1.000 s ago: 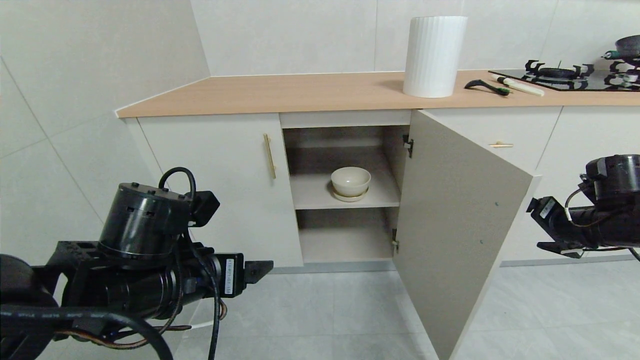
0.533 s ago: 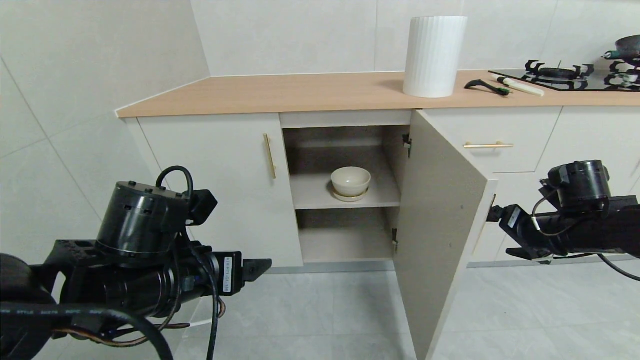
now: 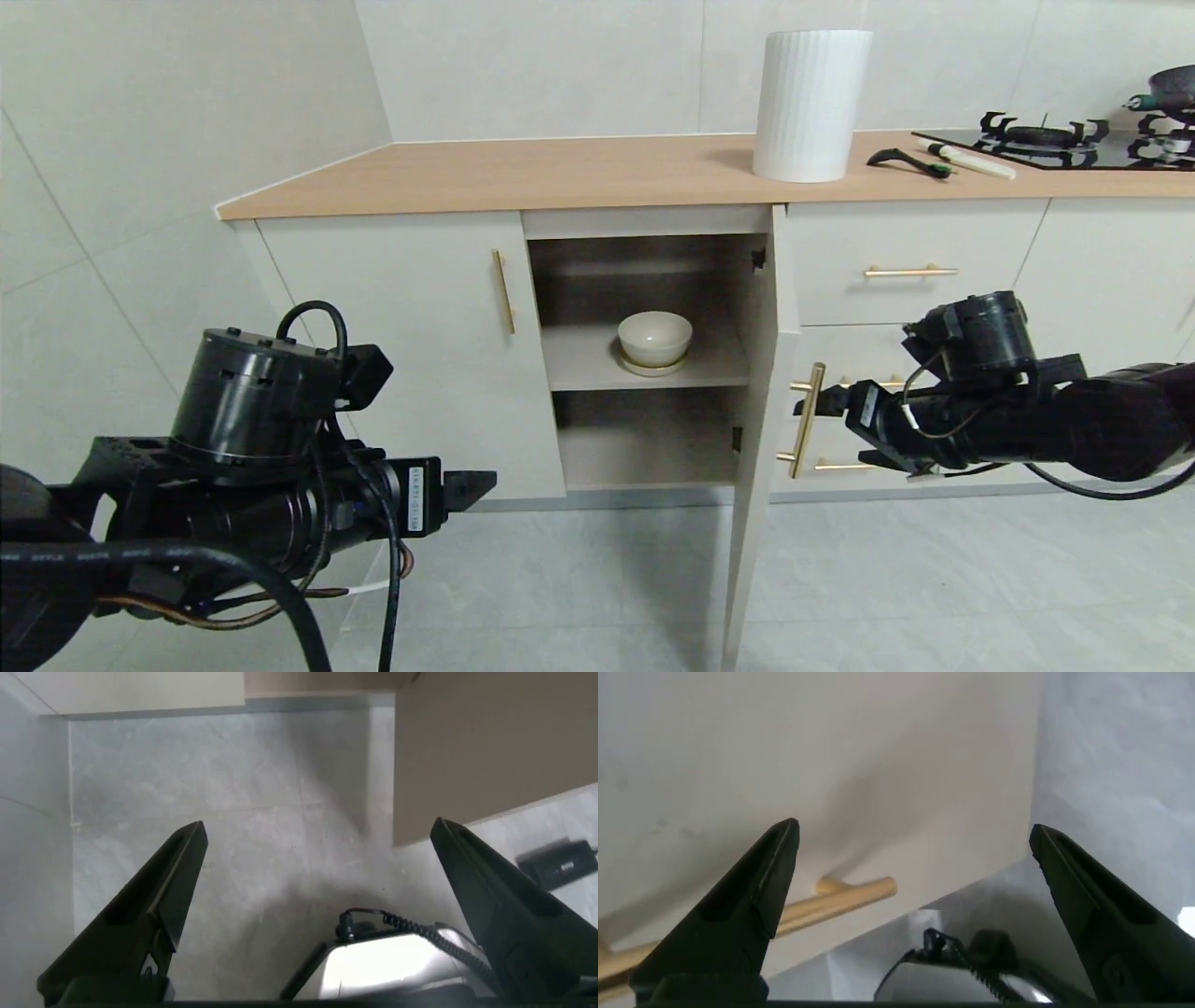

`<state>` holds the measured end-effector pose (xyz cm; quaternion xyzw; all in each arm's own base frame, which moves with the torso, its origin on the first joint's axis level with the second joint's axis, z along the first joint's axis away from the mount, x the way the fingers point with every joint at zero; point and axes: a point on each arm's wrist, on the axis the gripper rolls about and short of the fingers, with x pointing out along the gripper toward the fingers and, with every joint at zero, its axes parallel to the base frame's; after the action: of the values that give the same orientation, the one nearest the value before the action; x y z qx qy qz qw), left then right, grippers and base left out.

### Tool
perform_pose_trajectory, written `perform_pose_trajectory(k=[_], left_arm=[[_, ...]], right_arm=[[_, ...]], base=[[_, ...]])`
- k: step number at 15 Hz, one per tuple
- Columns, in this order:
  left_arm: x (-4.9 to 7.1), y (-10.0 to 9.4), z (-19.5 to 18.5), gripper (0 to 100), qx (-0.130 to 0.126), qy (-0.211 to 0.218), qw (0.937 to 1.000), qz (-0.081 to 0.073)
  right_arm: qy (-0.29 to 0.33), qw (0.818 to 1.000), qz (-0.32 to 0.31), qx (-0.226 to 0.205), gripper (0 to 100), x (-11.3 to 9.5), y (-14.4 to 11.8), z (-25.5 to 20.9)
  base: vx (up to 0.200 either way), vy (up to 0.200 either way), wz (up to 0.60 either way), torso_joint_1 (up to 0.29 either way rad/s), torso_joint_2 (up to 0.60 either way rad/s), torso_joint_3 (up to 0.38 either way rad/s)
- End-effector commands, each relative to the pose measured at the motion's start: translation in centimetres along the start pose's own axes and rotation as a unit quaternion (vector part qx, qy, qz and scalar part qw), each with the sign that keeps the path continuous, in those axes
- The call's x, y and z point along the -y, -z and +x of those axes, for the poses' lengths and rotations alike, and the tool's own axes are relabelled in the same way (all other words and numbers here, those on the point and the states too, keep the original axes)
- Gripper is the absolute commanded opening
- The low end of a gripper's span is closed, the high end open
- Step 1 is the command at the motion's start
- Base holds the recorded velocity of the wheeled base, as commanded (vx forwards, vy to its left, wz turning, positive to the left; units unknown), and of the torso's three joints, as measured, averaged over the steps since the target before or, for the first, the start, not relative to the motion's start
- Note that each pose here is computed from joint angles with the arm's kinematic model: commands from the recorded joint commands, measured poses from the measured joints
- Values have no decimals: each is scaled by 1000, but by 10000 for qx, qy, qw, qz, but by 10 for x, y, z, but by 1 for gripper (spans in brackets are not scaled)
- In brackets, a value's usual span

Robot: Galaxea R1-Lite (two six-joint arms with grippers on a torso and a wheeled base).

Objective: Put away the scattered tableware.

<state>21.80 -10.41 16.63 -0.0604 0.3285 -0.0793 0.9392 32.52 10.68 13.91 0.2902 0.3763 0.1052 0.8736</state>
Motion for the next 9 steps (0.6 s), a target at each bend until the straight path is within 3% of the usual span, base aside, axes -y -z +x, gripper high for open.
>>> perform_pose_trajectory(k=[1,5,9], left_arm=[[-4,-4,0,100,91,-120,9999,-65],[-5,-9,-5,100,275,-295,9992,-27],[-6,-8,-2,100,298,-506,9983,-13]], right_arm=[[-110,9995,-230,-193,100,-15,5,35],[-187,9981,-570,-107,100,-28,0,62],[-200,9953,-948,41,100,-35,-7,81]], base=[[0,0,0,0,0,0],[0,0,0,0,0,0],[0,0,0,0,0,0]])
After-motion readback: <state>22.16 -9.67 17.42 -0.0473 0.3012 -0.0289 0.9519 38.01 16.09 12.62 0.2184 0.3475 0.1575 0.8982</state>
